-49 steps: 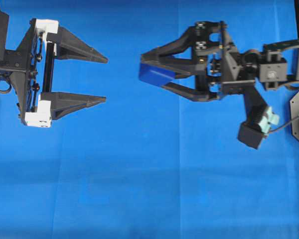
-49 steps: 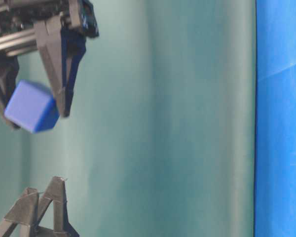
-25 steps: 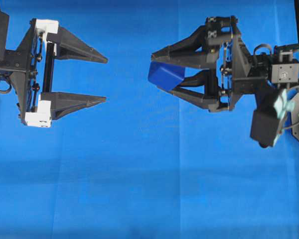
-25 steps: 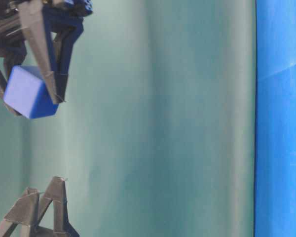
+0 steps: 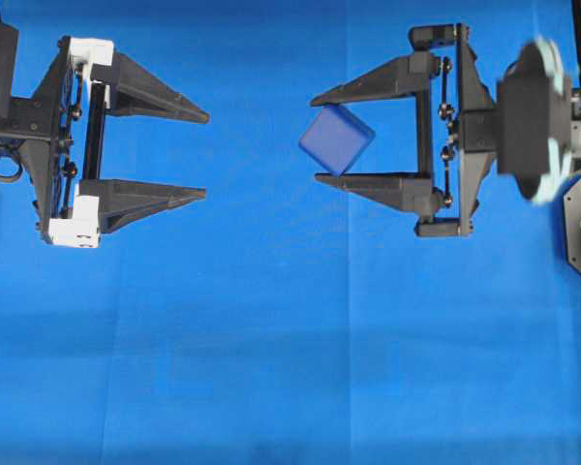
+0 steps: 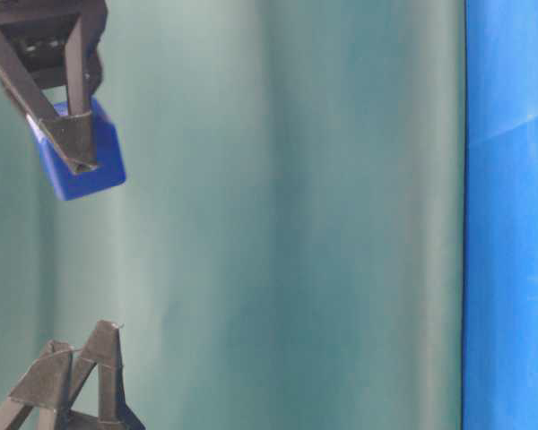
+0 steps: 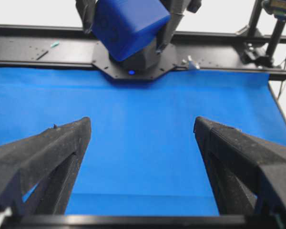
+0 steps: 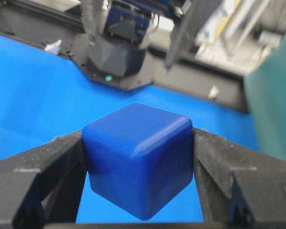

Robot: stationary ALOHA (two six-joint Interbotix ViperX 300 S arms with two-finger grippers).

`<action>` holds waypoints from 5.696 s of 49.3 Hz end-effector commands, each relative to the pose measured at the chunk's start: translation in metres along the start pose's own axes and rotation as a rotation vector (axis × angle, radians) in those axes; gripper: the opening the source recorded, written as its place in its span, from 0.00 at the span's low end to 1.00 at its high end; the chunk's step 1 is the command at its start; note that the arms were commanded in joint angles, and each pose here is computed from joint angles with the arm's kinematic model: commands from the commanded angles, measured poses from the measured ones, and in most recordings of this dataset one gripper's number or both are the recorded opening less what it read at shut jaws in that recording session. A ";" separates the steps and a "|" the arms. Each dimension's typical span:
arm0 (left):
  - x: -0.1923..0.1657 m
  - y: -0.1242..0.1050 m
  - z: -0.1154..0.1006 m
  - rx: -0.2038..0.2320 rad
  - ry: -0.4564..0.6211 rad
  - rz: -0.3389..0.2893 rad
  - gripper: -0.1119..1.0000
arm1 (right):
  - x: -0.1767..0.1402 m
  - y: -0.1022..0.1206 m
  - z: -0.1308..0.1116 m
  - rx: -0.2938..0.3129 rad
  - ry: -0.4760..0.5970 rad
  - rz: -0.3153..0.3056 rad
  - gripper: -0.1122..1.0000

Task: Handover the blue block to the right arm after grasping it with the left arm, then place it in the designated position.
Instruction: 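Open the left gripper and pull the cube away with the right gripper, then carry the cube with the right gripper toward the right side, then lower the cube with the right gripper onto the table center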

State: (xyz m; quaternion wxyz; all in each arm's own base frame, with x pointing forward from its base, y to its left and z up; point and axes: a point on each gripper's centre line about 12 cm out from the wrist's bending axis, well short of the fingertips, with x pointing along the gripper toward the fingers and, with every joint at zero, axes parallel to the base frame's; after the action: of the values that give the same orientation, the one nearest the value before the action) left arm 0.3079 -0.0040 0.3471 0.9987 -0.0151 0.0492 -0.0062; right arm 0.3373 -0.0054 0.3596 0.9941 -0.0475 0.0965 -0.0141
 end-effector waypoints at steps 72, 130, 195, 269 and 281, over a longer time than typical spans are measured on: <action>-0.006 -0.001 0.011 0.000 -0.035 -0.003 0.94 | -0.010 0.005 0.009 0.063 0.021 -0.007 0.61; -0.004 -0.001 0.010 0.002 -0.031 -0.002 0.94 | -0.015 0.027 -0.025 0.182 0.320 -0.023 0.61; -0.004 -0.001 0.011 -0.001 -0.032 -0.002 0.94 | 0.072 0.042 -0.099 0.226 0.429 0.018 0.61; -0.006 0.000 0.011 0.006 -0.034 -0.001 0.94 | 0.171 0.059 -0.212 0.344 0.469 0.072 0.61; -0.006 0.000 0.011 0.003 -0.034 -0.001 0.94 | 0.170 0.059 -0.214 0.357 0.479 0.064 0.61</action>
State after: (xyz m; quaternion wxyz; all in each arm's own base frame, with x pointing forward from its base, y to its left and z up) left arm 0.3076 -0.0040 0.3472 0.9987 -0.0120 0.0499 -0.0063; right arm 0.4602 0.0247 0.1027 0.9320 0.1333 0.3369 -0.0131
